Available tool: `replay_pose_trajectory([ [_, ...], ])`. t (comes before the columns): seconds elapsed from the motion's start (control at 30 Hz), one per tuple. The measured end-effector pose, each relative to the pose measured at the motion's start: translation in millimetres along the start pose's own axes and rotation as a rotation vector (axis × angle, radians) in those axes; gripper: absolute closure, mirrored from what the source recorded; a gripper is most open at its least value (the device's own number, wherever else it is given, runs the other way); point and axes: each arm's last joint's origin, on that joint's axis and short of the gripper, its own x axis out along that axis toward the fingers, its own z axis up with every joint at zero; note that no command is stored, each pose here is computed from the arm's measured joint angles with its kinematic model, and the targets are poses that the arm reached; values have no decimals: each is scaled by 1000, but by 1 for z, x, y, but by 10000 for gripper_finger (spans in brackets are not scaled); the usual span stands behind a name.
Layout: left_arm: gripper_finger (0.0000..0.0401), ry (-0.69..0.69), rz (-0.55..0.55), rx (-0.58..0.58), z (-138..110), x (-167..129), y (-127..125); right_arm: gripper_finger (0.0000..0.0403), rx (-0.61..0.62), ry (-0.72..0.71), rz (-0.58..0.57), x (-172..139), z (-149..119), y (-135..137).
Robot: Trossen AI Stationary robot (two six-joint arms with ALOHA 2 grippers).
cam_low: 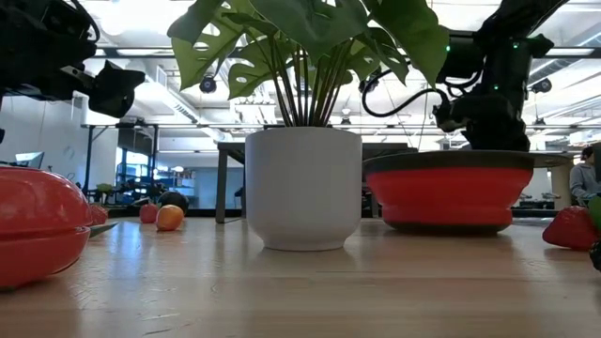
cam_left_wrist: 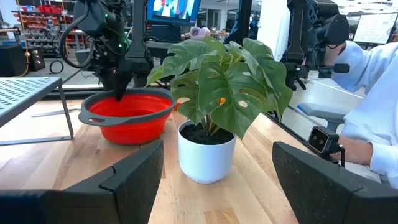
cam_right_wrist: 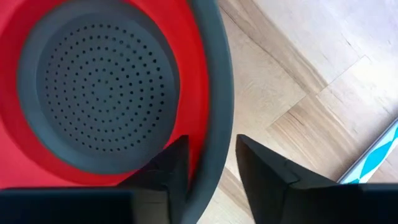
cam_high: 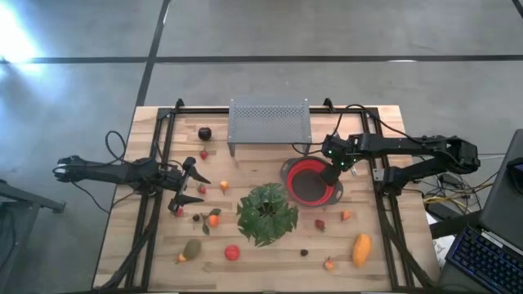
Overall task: Pick & Place Fruit
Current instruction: Put the red strainer bowl on the shelf
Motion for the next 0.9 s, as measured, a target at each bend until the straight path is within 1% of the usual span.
replay_pose_trajectory([
  [0.17, 96, 0, 0, 0, 0, 0, 0, 346, -10, 2, 4, 0, 0, 0],
  [0.3, 96, 0, 0, 0, 0, 0, 0, 380, -20, 3, 48, -3, 0, 1],
  [0.37, 96, 0, 0, 0, 0, 0, 0, 382, -28, 3, 69, -5, -1, 2],
  [0.47, 96, 0, 0, 0, 0, 0, 0, 374, -35, -1, 105, -12, -5, 1],
  [0.57, 96, 0, 0, 0, 0, 0, 0, 373, -46, -24, 159, -21, -8, 1],
  [0.7, 96, 0, 0, 0, 0, 0, 0, 387, -61, -95, 200, -42, -7, 2],
  [0.9, 96, 0, 0, 0, 0, 0, 0, 385, -106, -189, 246, -77, 3, 8],
])
